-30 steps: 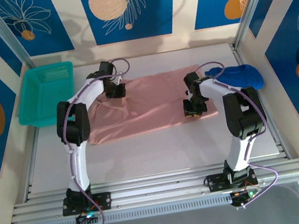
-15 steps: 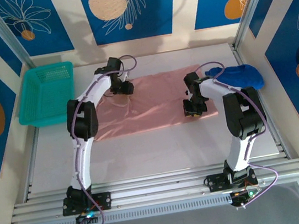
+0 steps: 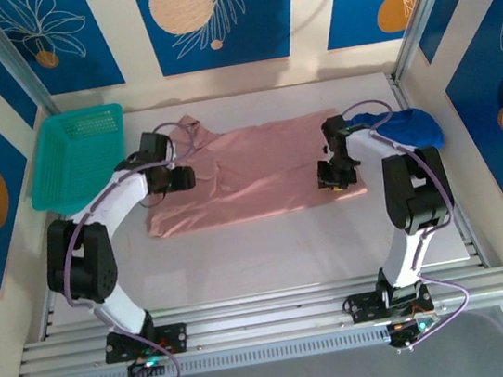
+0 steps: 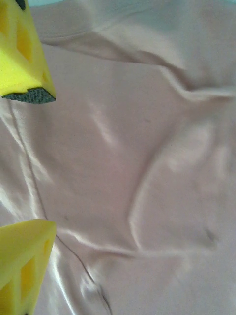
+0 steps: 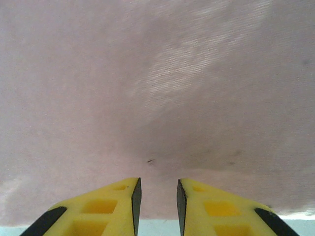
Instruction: Fold the inside-out t-shirt
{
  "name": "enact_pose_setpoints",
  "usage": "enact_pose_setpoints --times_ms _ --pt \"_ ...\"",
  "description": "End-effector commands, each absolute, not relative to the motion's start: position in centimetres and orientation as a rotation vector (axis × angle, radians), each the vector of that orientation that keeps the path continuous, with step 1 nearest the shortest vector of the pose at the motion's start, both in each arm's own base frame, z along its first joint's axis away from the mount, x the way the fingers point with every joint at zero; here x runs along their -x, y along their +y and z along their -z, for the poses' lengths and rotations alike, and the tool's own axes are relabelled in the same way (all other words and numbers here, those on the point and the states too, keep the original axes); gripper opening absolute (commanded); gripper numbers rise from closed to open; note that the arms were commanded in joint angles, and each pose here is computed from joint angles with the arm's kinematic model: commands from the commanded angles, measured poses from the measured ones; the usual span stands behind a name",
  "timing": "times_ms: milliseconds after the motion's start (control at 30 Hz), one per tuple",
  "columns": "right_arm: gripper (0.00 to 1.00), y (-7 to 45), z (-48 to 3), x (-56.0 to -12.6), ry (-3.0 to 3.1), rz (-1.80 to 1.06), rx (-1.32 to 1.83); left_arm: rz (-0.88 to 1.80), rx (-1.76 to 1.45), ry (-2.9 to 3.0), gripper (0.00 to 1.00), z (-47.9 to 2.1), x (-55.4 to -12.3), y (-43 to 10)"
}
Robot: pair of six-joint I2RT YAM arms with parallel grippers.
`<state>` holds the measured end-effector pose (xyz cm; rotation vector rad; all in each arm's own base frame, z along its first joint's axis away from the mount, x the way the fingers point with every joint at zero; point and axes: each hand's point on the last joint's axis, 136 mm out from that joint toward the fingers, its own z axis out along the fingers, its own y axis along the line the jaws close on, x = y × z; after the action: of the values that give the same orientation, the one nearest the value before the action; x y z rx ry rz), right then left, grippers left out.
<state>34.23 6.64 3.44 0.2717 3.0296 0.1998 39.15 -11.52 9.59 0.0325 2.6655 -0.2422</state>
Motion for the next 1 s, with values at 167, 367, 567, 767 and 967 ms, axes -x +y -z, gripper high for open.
enact_pose_setpoints --times_ms 167,367,567,767,967 --pt "0.28 3.3 -1.8 -33.4 3.109 -0.101 -0.426 0.247 0.173 2.756 0.62 -5.1 -34.9 -8.6" --pt "0.27 2.8 -1.0 -30.7 3.166 -0.053 -0.469 0.213 0.267 2.824 0.62 -2.7 -30.4 -7.3" --pt "0.26 2.5 -1.7 -28.1 3.172 -0.031 -0.527 0.180 0.372 2.853 0.62 -1.6 -25.9 -6.0" --pt "0.26 2.3 -4.0 -27.3 3.059 -0.074 -0.584 0.193 0.436 2.834 0.62 -2.1 -23.6 -5.5" --pt "0.35 6.6 -9.2 -31.4 2.769 -0.289 -0.294 0.280 0.318 2.629 0.63 -7.9 -29.1 -6.8"
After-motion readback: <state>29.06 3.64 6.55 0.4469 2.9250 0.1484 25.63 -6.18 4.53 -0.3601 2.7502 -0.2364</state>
